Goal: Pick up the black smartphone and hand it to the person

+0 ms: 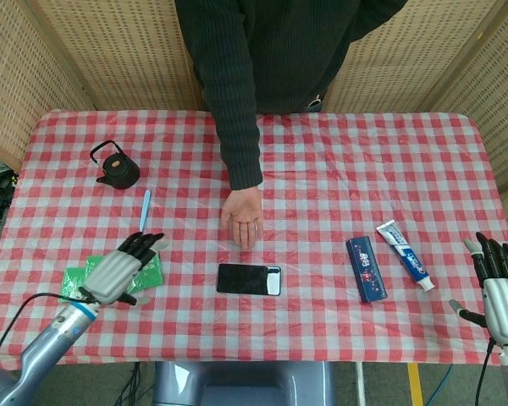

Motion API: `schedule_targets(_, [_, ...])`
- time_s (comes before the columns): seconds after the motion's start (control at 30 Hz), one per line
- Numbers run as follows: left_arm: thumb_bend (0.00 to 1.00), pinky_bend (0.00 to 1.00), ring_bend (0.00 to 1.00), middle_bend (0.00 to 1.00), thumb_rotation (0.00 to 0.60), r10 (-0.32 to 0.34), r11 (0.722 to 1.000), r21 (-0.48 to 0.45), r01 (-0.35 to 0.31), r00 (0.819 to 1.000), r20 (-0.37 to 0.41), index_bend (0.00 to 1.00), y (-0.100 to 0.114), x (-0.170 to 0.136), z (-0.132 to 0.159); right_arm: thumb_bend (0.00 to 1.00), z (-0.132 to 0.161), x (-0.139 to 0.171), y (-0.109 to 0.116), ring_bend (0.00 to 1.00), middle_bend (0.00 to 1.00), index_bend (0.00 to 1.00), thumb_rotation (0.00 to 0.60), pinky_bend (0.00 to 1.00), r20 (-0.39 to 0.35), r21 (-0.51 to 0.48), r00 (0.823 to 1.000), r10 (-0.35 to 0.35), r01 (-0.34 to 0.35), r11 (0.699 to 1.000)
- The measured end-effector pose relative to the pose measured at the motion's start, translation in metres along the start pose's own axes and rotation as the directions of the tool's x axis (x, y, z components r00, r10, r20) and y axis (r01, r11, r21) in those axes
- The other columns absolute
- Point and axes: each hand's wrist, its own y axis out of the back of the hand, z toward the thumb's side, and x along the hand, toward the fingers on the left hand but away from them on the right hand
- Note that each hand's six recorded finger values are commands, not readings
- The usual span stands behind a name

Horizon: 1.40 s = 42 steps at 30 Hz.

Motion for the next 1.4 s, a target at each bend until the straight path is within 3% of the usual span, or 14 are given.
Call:
schedule_targets(0.23, [0.00, 0.00, 0.00, 0.00, 0.600, -0.080, 0.997, -0.004, 0.081, 0.993, 0.087, 0.00, -0.012, 0.066, 0.049, 0.00, -0.004, -0.003, -0.003, 0.00, 0.00, 0.06, 0.600, 0.00, 0.021, 0.017, 1.000, 0.004, -0.005, 1.000])
schedule_targets(0.43, [0.00, 0.00, 0.00, 0.00, 0.600, -0.142, 0.990, 0.004, 0.142, 0.984, 0.106, 0.00, -0.024, 0.101, 0.077, 0.00, -0.008, -0.003, -0.002, 0.00, 0.00, 0.06, 0.600, 0.00, 0.041, 0.017, 0.999, 0.005, -0.006, 1.000])
schedule_targets(0.67, [0.00, 0.00, 0.00, 0.00, 0.600, -0.190, 0.982, 0.033, 0.188, 0.977, 0.096, 0.00, -0.037, 0.121, 0.097, 0.00, -0.014, -0.005, -0.003, 0.00, 0.00, 0.06, 0.600, 0.00, 0.067, 0.021, 0.998, 0.011, -0.013, 1.000])
schedule_targets(1.03, [0.00, 0.04, 0.01, 0.00, 0.600, -0.197, 0.980, 0.025, 0.196, 0.978, 0.064, 0.00, -0.050, 0.130, 0.112, 0.00, -0.016, -0.006, -0.004, 0.00, 0.00, 0.06, 0.600, 0.00, 0.067, 0.012, 0.998, 0.015, -0.016, 1.000])
schedule_targets(1.13, [0.00, 0.10, 0.05, 0.00, 0.600, -0.195, 0.981, 0.014, 0.194, 0.979, 0.060, 0.02, -0.051, 0.132, 0.115, 0.00, -0.017, -0.006, -0.004, 0.00, 0.00, 0.06, 0.600, 0.00, 0.068, 0.011, 0.998, 0.019, -0.020, 1.000])
schedule_targets(1.27, [0.00, 0.26, 0.16, 0.05, 0.600, -0.186, 0.983, 0.011, 0.186, 0.980, 0.065, 0.11, -0.051, 0.134, 0.121, 0.00, -0.017, -0.007, -0.004, 0.00, 0.00, 0.06, 0.600, 0.00, 0.067, 0.007, 0.998, 0.019, -0.020, 1.000])
schedule_targets(1.4, [0.00, 0.33, 0.21, 0.11, 0.600, -0.164, 0.986, 0.030, 0.162, 0.985, 0.062, 0.16, -0.050, 0.138, 0.127, 0.00, -0.018, -0.007, -0.003, 0.00, 0.00, 0.06, 0.600, 0.00, 0.069, 0.003, 0.997, 0.016, -0.017, 1.000])
